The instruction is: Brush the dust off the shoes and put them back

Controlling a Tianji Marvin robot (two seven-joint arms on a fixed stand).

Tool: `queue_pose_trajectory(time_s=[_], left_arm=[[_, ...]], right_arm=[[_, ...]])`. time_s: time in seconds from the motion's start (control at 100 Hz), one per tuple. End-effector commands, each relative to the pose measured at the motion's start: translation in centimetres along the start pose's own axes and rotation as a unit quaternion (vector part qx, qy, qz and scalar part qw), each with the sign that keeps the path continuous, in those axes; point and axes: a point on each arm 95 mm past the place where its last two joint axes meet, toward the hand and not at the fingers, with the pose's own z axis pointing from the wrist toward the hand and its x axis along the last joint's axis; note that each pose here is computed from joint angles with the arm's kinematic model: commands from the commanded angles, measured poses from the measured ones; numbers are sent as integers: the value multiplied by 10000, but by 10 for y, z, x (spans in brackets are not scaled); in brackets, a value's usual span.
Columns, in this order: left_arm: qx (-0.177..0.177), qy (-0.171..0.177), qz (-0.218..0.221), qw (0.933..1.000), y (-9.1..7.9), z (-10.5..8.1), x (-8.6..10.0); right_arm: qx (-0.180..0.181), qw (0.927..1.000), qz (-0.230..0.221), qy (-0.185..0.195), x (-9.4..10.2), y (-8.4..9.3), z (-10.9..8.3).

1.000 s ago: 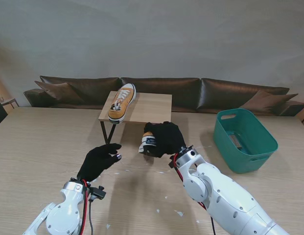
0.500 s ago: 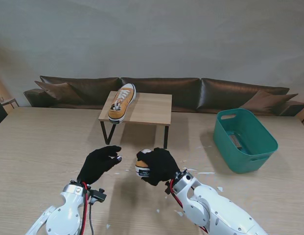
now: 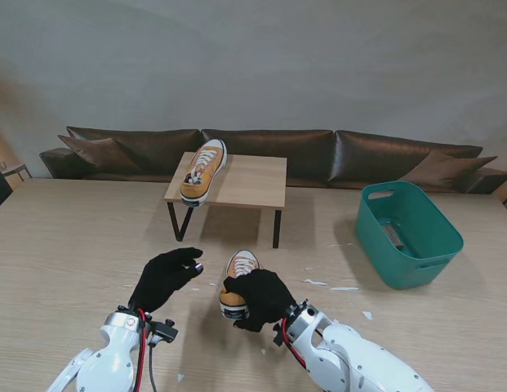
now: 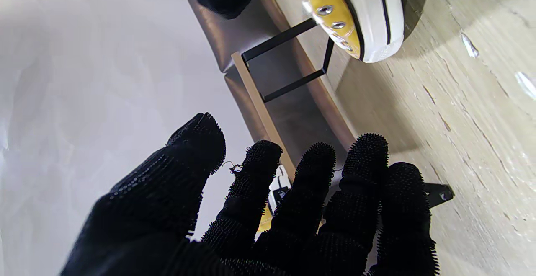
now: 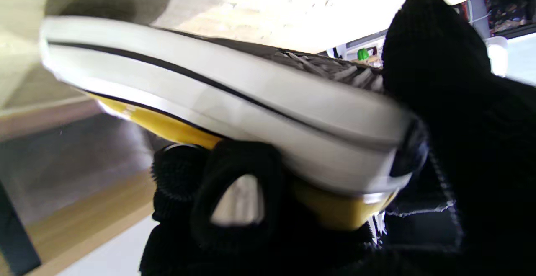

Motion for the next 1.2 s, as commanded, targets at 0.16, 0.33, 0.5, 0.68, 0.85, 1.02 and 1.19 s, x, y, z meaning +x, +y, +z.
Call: queue_pose_trajectory(time_s=[0.16, 0.33, 0.5, 0.68, 0.85, 1.02, 1.19], left_arm=[[-147, -62, -72, 9998, 9, -2, 0], [-161, -97, -106, 9998, 11, -2, 0], [-173, -119, -113, 9997, 11, -3, -1], [-153, -137, -128, 9997, 13, -3, -1], [-150, -152, -143, 9997, 14, -4, -1], [-159, -139, -140, 9997, 13, -3, -1], [-169, -147, -122, 9997, 13, -4, -2]], right_arm=[[693, 9968, 379, -152, -4, -27, -17], [792, 9956, 440, -248, -8, -35, -17], [911, 9950, 266, -297, -14, -37, -18], [986, 9946, -21, -332, -20, -34, -21], [1125, 9931, -123, -311, -26, -32, -25], [1164, 9925, -219, -292, -29, -29, -27], [1003, 9948, -118, -143, -29, -18, -24]])
